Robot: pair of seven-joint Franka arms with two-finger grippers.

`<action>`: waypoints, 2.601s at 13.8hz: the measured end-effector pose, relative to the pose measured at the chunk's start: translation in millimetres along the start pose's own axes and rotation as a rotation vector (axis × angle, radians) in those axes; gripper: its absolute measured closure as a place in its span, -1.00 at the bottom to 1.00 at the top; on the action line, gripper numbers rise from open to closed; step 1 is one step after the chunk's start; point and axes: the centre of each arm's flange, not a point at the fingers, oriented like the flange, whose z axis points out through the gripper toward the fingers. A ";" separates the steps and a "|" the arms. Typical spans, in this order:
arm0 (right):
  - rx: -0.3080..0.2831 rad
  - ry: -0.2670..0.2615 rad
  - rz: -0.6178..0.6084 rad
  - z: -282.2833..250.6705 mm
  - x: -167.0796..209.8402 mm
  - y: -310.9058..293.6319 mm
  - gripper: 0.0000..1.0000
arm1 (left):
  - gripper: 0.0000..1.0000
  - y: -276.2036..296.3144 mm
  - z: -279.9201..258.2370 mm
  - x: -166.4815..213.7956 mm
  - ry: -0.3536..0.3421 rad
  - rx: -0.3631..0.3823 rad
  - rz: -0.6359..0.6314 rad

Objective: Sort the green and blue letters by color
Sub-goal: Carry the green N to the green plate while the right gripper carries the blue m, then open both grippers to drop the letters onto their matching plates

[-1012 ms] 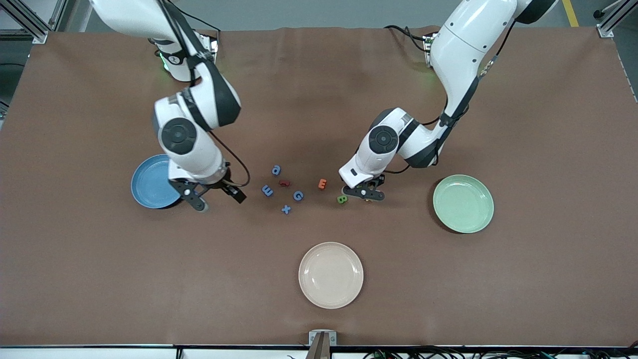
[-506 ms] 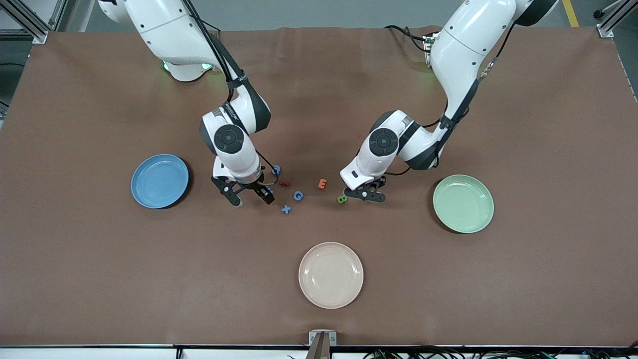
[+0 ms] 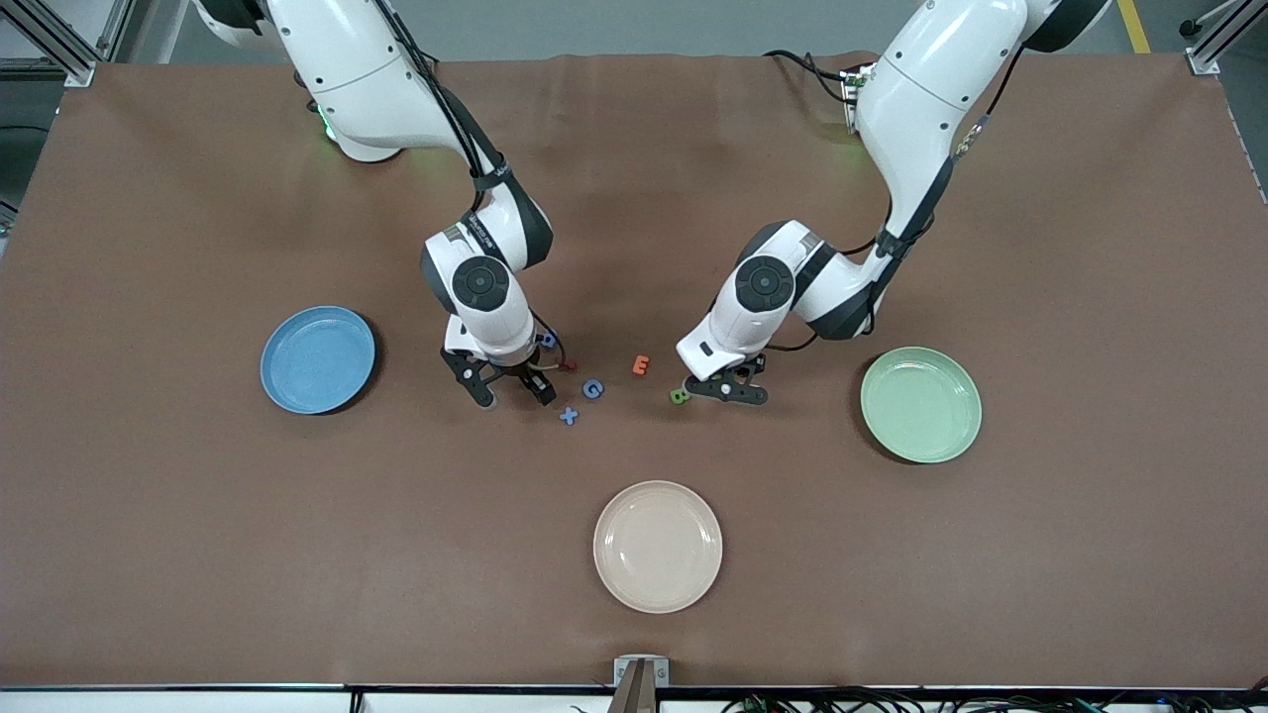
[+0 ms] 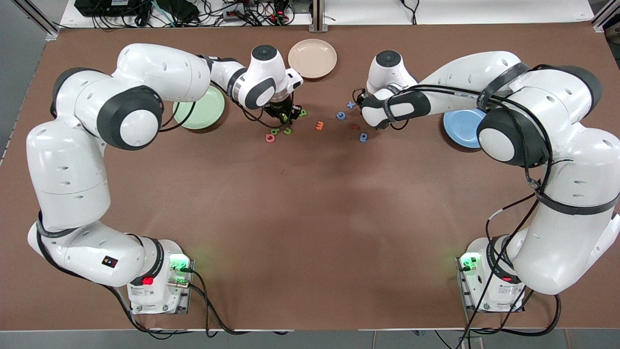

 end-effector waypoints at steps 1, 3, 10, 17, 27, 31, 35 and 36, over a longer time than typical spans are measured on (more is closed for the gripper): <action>0.001 0.000 0.000 -0.5 -1.4 -0.5 -0.71 | 0.35 -1.2 -3.5 2.9 -0.001 0.003 -0.008; 0.000 0.001 0.001 -1.6 -3.2 -1.4 -0.57 | 0.35 -0.7 -24.1 12.1 0.002 0.013 -0.032; 0.002 0.003 -0.014 -10.4 -6.1 -6.0 0.16 | 0.35 -129.0 -153.5 51.2 -0.022 0.128 -0.205; -0.199 -0.046 -0.158 -74.2 62.2 -1.8 0.18 | 0.35 -289.6 -133.5 19.4 -0.186 0.167 -0.287; -0.144 -0.150 -0.424 -121.5 184.1 175.2 0.18 | 0.05 -334.2 -54.8 1.0 -0.209 0.176 -0.290; -0.091 -0.123 -0.478 -85.6 206.3 233.3 0.18 | -0.73 -293.6 -83.7 19.2 -0.140 0.156 -0.256; -0.063 -0.093 -0.495 -70.8 209.4 251.0 0.18 | -1.00 -192.5 -113.8 18.0 -0.074 0.123 -0.357; -0.063 -0.092 -0.497 -69.0 208.0 250.8 0.18 | -0.98 -167.3 -114.1 12.8 -0.072 0.119 -0.376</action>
